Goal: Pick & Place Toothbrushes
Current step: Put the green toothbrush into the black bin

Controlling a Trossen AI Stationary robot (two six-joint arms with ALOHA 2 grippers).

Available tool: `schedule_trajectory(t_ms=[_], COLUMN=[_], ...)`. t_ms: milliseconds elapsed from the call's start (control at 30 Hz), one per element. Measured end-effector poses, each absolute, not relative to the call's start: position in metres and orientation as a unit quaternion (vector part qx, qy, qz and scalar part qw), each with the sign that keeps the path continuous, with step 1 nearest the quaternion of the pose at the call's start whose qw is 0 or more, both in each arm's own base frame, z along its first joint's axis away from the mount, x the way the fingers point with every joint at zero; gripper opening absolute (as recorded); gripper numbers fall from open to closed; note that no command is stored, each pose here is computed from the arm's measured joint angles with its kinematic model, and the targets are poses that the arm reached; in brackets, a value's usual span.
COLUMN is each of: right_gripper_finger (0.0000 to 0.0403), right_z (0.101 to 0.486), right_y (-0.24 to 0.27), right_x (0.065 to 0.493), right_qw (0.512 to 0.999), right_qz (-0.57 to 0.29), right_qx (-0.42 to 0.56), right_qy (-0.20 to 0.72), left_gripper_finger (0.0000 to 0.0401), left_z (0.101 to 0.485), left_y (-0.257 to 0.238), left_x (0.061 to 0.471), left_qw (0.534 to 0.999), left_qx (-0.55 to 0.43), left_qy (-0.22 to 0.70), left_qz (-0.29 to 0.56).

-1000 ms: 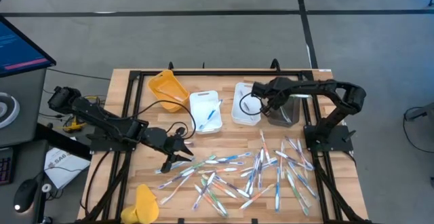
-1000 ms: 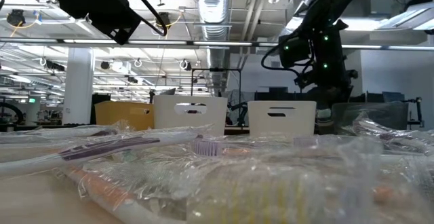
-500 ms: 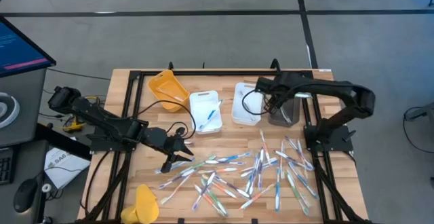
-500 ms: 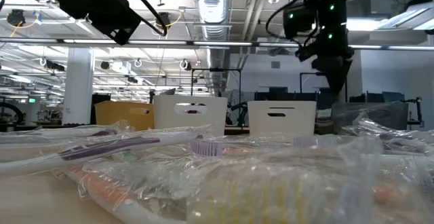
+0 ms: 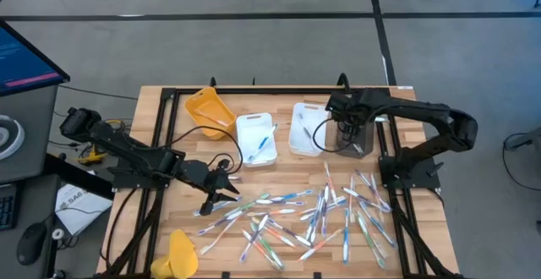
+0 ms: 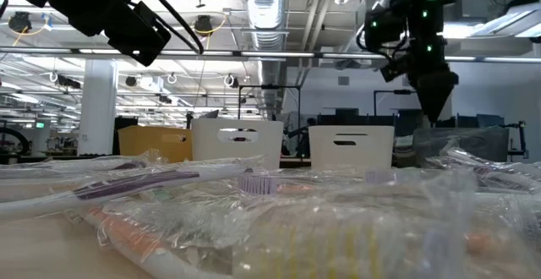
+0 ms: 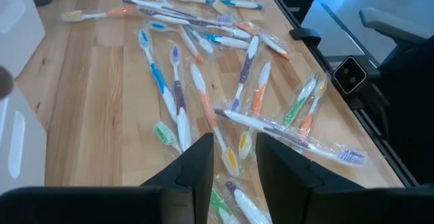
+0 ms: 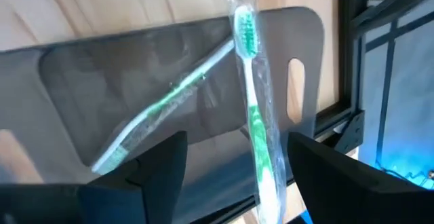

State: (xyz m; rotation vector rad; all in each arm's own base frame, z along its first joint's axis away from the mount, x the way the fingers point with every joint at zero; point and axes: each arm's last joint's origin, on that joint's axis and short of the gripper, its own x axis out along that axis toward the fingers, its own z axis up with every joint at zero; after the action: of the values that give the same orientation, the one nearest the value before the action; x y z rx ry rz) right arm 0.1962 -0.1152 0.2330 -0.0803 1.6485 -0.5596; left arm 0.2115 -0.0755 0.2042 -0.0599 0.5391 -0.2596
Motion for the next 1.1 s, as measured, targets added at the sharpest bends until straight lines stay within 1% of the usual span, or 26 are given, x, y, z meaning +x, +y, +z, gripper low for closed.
schedule_trajectory(t_ms=[167,500,1100], right_gripper_finger=[0.0249,0.0249,0.0249], right_z=[0.224,0.221,0.181], right_y=[-0.123,-0.132,-0.156], right_x=[0.195,0.193,0.204], right_qw=[0.646,0.653,0.612], right_qz=[-0.252,-0.246,-0.238], right_qx=[-0.032,-0.024,0.009], right_qy=[0.72,0.716,0.754], left_gripper_finger=[0.0104,0.0104,0.0104], left_z=[0.204,0.204,0.204], left_y=[-0.076,-0.076,-0.076], left_x=[0.212,0.212,0.212], left_qw=[0.955,0.955,0.955], left_qx=[-0.03,-0.03,-0.03], left_qy=[0.265,0.265,0.265], left_qz=[-0.128,-0.128,-0.128])
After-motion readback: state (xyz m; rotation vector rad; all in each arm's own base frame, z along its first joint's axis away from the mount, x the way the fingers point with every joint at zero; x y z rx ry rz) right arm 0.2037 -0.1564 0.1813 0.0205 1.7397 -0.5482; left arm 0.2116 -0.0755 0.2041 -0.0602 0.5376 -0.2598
